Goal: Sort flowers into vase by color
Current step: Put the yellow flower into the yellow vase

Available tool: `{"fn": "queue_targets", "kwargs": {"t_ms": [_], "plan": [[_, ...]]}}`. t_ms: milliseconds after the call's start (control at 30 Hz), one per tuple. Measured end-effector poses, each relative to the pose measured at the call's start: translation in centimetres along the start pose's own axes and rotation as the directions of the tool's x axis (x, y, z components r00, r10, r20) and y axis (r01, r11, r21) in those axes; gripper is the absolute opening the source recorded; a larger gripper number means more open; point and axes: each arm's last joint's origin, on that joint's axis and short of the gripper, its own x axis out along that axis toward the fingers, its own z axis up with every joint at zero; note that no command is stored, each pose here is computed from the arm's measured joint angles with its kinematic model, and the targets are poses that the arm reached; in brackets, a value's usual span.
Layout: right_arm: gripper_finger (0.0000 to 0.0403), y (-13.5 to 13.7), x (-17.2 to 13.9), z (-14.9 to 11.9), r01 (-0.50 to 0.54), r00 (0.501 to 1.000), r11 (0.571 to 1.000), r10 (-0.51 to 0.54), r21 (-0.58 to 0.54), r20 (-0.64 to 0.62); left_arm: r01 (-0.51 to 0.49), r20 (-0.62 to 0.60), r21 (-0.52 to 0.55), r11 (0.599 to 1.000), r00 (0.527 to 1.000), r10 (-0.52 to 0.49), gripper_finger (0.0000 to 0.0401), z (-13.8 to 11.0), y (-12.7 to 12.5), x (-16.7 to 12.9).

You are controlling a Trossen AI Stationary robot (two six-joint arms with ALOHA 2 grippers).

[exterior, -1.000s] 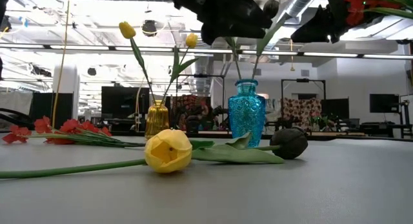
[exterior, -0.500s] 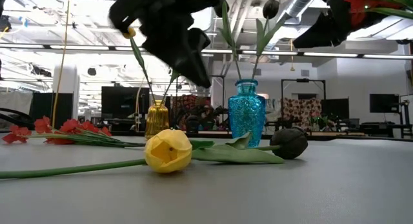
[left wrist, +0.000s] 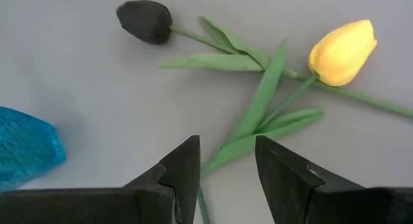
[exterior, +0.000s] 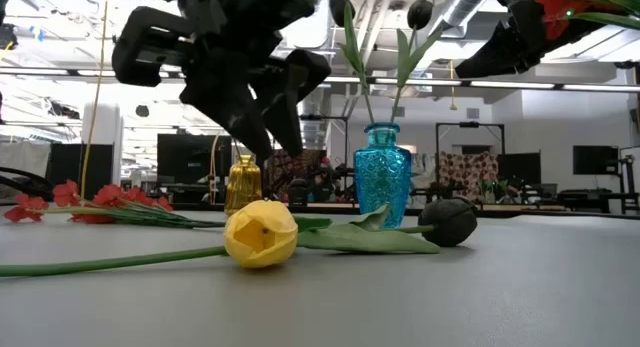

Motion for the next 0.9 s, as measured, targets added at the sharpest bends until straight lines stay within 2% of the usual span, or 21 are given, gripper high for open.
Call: {"fn": "queue_targets", "kwargs": {"t_ms": [133,300,467,700,900], "plan": [[0.0166,0.0,0.0,0.0,0.000,1.000,1.000,0.000,0.000,0.000,0.001,0.003,0.052,0.999,1.000,-0.001,0.0137,0.0,0.0,0.0],[0.0166,0.0,0.0,0.0,0.000,1.000,1.000,0.000,0.001,0.000,0.035,0.036,0.028,0.999,0.999,-0.036,0.0137,-0.1,0.6,0.1],[0.0166,0.0,0.0,0.0,0.000,1.000,1.000,0.000,0.001,-0.001,0.057,0.034,0.015,0.998,0.998,-0.057,0.0137,-0.4,1.1,1.9],[0.0166,0.0,0.0,-0.1,-0.002,1.000,1.000,0.002,-0.005,-0.009,0.120,-0.090,0.031,0.992,0.989,-0.117,0.0137,-1.8,0.5,4.4],[0.0166,0.0,0.0,-0.1,0.000,1.000,1.000,0.000,-0.006,-0.012,0.116,-0.090,0.065,0.991,0.990,-0.110,0.0137,-1.9,0.6,5.7]]}}
